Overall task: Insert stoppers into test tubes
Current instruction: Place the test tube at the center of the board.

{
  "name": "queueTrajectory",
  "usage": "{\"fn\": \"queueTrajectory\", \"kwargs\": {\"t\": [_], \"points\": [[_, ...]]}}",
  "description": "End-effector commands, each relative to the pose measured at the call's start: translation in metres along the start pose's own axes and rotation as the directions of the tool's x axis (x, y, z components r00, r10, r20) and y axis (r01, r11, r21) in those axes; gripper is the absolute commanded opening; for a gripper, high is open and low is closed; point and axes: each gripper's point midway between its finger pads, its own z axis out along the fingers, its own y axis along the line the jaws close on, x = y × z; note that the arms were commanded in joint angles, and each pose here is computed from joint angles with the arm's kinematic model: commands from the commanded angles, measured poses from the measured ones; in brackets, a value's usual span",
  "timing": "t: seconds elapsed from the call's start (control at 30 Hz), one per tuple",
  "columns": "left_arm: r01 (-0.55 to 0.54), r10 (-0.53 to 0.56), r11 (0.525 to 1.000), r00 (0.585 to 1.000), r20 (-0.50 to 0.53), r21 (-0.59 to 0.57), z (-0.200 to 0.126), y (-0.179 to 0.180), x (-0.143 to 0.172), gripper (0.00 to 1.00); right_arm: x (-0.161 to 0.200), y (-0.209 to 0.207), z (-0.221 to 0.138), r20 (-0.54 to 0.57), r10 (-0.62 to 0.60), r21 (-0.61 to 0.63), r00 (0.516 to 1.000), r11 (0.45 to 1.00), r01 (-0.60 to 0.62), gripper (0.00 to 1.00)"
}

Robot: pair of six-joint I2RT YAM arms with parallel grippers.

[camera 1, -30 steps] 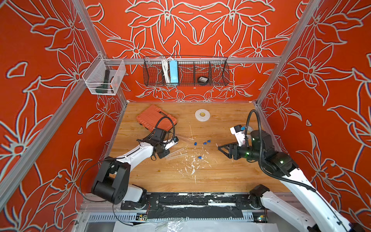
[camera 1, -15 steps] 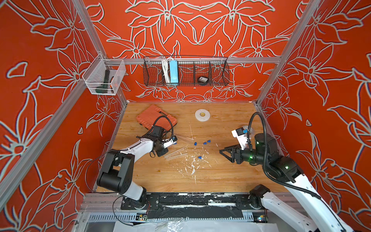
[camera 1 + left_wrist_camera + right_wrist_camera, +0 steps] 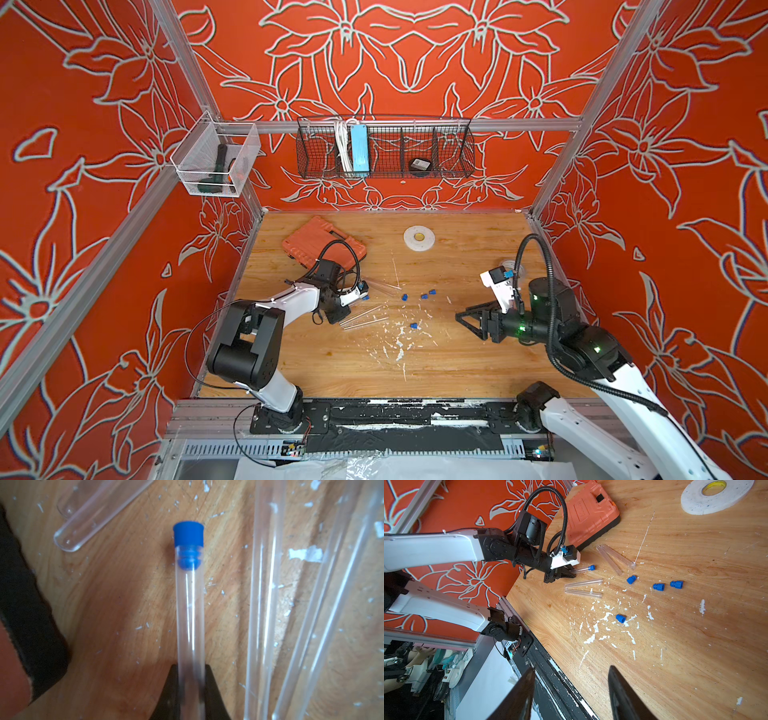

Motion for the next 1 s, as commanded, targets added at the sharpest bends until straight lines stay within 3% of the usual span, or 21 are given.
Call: {"fn": "queueTrajectory", "kwargs": {"t": [0.0,0.5,0.7,0.8,0.9,0.97], "points": [[-0.001,0.002,1.000,1.000,-0.028,0.017,0.006,-0.001,0.006,0.20,-0.004,0.007,-0.007,0.017,-0.029,-0.013,0.999,0.999,0.029,0.57],[-0.001,0.001,0.999,1.000,0.003,-0.052,-0.008,0.012,-0.003,0.33,0.000,0.004,-0.004,0.001,-0.018,-0.014,1.000,1.000,0.018,0.57],[0.036,-0.006,0.983,0.986,0.167,-0.180,-0.054,0.035,-0.035,0.42,0.003,-0.003,0.005,-0.016,0.001,-0.002,1.000,1.000,-0.001,0.57],[0.072,-0.004,0.973,0.956,0.292,-0.221,-0.088,0.033,-0.054,0.43,0.004,-0.012,0.012,-0.025,0.013,0.026,1.000,1.000,-0.013,0.57],[0.004,0.089,0.974,0.913,0.399,-0.227,-0.113,0.006,-0.073,0.44,0.004,-0.023,0.020,-0.039,0.024,0.064,0.999,0.998,-0.022,0.57],[-0.106,0.196,0.966,0.893,0.405,-0.234,-0.114,-0.022,-0.075,0.44,0.006,-0.032,0.025,-0.047,0.030,0.095,0.998,0.995,-0.025,0.57]]}}
